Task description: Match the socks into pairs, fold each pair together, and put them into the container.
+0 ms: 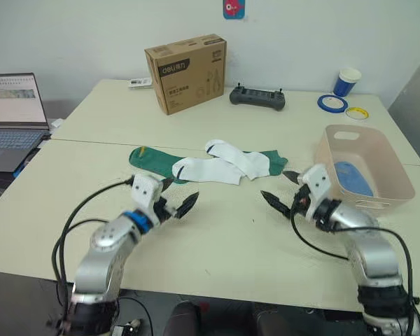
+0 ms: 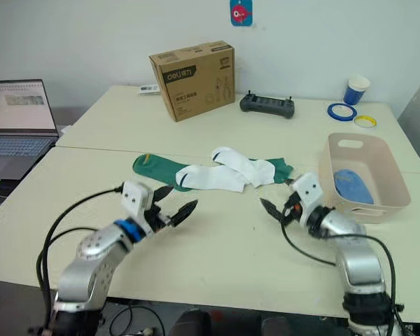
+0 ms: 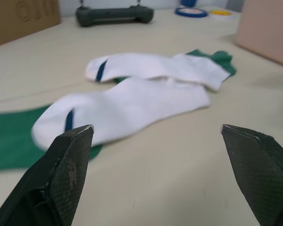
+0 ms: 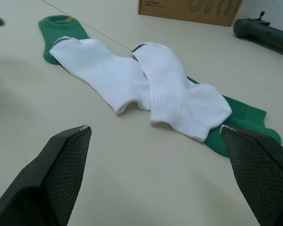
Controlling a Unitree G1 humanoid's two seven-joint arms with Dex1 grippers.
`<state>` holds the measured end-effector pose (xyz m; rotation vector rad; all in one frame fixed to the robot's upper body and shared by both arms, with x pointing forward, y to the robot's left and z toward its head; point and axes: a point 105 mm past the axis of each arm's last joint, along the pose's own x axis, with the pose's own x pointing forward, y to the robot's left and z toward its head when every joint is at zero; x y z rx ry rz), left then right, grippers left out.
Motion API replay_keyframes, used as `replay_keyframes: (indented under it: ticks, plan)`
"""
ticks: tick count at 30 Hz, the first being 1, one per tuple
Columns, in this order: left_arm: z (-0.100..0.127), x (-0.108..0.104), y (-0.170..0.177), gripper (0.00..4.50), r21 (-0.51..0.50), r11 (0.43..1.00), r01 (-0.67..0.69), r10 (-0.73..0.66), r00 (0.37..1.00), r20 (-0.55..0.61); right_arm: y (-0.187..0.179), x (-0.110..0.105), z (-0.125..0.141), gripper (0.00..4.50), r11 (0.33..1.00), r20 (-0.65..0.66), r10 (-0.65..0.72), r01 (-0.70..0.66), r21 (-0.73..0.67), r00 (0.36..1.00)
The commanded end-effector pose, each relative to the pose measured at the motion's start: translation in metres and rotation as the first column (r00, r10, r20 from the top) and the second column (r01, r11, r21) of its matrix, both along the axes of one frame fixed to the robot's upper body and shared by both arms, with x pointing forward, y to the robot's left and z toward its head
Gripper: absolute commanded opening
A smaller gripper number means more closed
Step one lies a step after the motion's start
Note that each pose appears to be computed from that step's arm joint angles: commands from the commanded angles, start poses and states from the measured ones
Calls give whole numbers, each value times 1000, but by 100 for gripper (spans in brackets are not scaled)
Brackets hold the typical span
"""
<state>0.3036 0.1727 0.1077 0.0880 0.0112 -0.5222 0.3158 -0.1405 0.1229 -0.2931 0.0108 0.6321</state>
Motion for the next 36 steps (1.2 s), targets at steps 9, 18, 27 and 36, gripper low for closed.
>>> replay_keyframes:
  ticks: [9,18,27,36]
  plan:
    - [-15,-45,29,450,32,993,-114,114,993,21,-16,-60,-31,448,984,-22,-149,151,95,989]
    - [-12,-30,20,450,51,997,-60,58,998,27,-2,-51,-28,448,995,31,-94,93,25,995]
    - [15,32,-34,450,183,954,236,-244,970,22,28,-18,12,448,993,-8,108,-108,36,994]
    - [-3,82,-72,450,228,923,309,-282,949,-143,37,0,22,448,992,5,122,-122,2,992]
